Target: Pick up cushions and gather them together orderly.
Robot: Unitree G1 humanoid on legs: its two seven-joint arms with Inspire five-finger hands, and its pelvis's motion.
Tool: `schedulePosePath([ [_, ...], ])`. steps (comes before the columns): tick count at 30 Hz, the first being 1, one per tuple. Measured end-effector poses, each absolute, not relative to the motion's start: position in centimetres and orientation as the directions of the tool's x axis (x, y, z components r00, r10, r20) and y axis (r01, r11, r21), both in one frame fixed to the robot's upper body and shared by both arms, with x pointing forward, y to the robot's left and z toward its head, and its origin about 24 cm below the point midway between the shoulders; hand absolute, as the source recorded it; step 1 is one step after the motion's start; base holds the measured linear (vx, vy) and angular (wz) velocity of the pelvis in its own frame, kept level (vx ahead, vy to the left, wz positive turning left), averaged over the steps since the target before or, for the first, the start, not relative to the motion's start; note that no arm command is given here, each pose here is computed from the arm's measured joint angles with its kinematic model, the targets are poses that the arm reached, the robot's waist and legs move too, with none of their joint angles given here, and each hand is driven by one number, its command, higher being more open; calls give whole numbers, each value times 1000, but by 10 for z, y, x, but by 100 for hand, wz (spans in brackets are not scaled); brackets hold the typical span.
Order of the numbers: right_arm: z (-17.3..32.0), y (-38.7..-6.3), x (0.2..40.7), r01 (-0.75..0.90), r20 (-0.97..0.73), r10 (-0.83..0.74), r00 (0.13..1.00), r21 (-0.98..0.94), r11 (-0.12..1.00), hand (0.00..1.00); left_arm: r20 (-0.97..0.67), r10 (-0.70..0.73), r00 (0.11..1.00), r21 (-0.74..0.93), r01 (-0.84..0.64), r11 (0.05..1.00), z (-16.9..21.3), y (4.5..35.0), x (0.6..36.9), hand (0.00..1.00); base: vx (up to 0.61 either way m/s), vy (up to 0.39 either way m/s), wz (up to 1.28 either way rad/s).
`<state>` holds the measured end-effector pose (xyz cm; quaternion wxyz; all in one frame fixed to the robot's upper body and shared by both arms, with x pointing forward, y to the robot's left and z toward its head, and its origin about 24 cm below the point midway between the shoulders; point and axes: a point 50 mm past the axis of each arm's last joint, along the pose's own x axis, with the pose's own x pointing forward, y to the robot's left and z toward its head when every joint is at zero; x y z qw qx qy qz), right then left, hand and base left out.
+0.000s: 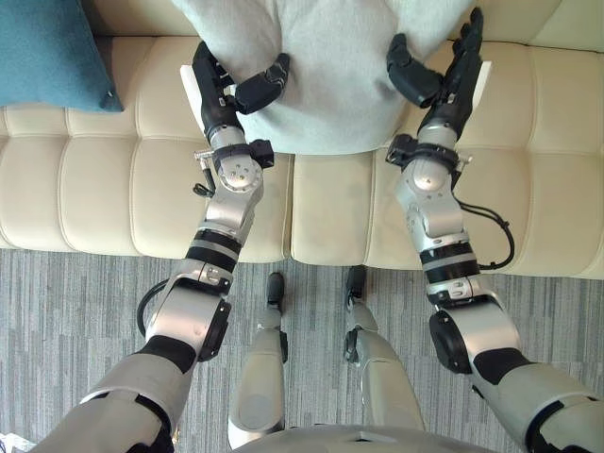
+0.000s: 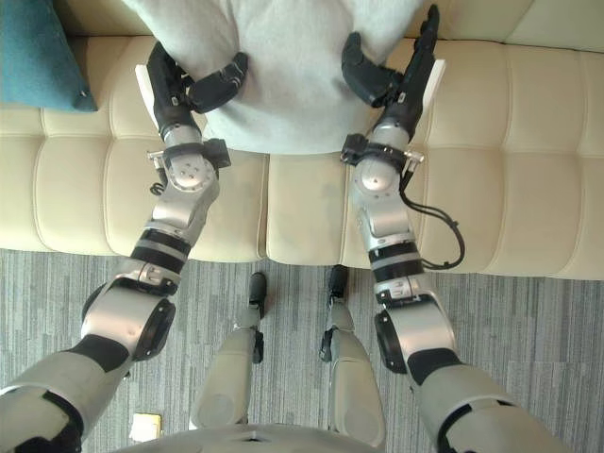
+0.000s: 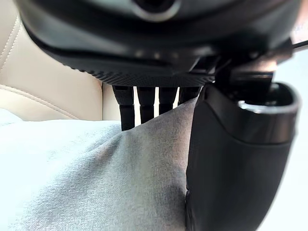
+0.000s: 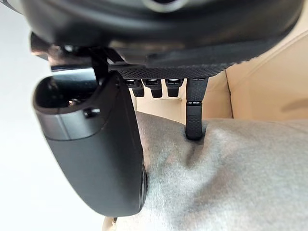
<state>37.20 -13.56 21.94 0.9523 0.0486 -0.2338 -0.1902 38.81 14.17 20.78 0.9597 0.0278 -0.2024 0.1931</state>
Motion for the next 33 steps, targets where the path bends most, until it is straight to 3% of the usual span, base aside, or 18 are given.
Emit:
schedulePosePath([
  [9, 266, -160, 387, 359, 440, -445, 779, 268, 894, 100, 412, 385, 826, -112, -373, 921, 248, 154, 399, 100, 33, 16, 0],
  [19, 270, -159, 402, 314, 307, -438, 845, 380, 870, 100, 400, 372, 838, -253, -289, 923, 278, 160, 402, 100, 42, 46, 5],
  [33, 263, -179, 398, 272, 304, -428, 851, 441, 855, 100, 368, 370, 853, -318, -259, 912, 274, 194, 403, 100, 50, 48, -1],
])
